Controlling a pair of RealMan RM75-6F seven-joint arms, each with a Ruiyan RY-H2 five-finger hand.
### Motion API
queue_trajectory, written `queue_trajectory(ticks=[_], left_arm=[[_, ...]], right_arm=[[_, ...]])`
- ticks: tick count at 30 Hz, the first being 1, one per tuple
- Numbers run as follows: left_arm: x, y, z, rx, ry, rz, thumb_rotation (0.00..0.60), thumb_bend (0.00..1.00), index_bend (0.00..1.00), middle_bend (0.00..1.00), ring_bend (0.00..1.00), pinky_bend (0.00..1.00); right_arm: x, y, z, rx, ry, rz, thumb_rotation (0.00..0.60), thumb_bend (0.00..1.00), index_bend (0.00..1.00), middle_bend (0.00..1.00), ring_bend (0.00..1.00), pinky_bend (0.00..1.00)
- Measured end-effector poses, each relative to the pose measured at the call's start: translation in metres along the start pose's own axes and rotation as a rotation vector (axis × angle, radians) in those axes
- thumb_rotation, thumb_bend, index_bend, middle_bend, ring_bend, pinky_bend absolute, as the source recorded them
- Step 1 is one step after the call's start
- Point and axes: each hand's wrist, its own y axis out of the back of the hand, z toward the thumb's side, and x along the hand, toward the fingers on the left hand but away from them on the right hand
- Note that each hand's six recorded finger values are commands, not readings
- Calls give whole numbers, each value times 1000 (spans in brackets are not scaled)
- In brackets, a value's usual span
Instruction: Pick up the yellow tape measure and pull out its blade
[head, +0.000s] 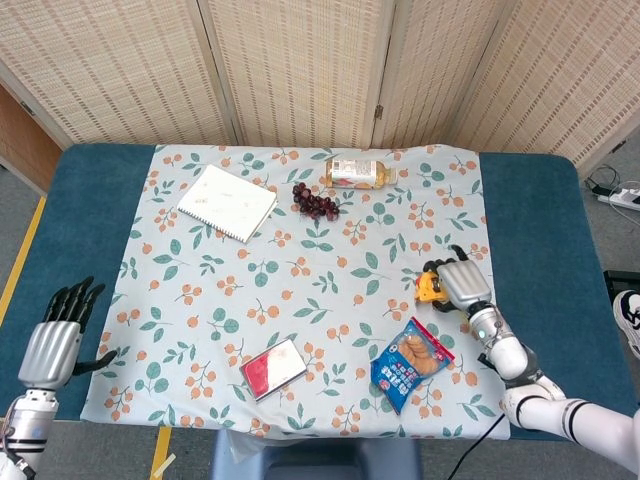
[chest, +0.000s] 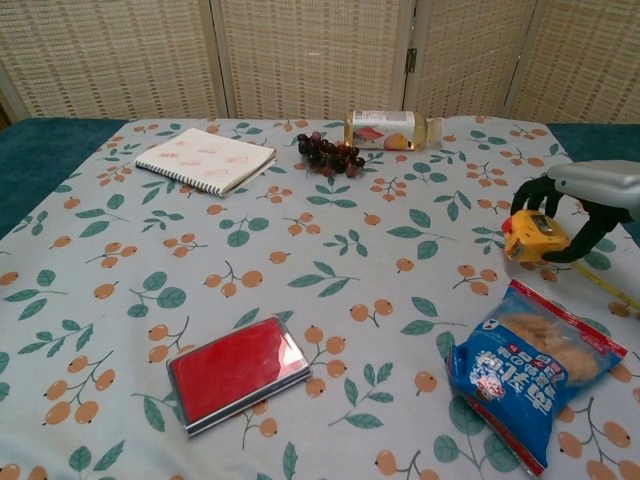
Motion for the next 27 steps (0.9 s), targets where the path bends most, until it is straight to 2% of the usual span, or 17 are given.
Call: queue_trajectory(ticks=[9, 15, 22, 27], left_arm=[[60, 18, 58, -143, -173, 43, 600, 194, 63, 20, 72, 0], [88, 23, 96, -189, -250, 48, 600, 196, 67, 30, 82, 0], [107, 21, 138, -220, -331, 52, 600, 228, 67, 40, 85, 0], [115, 18, 161, -180, -384, 62, 600, 253, 61, 41, 86, 0]], right_arm=[[-2, 20, 60, -305, 116, -59, 600, 559, 561, 505, 344, 24], [-10, 30, 103, -484, 172, -103, 600, 577, 562, 505, 354, 24], [-21, 33, 146, -668, 222, -136, 600, 578, 561, 505, 364, 24], [-32, 35, 171, -778, 257, -162, 600, 577, 561, 505, 369, 24]])
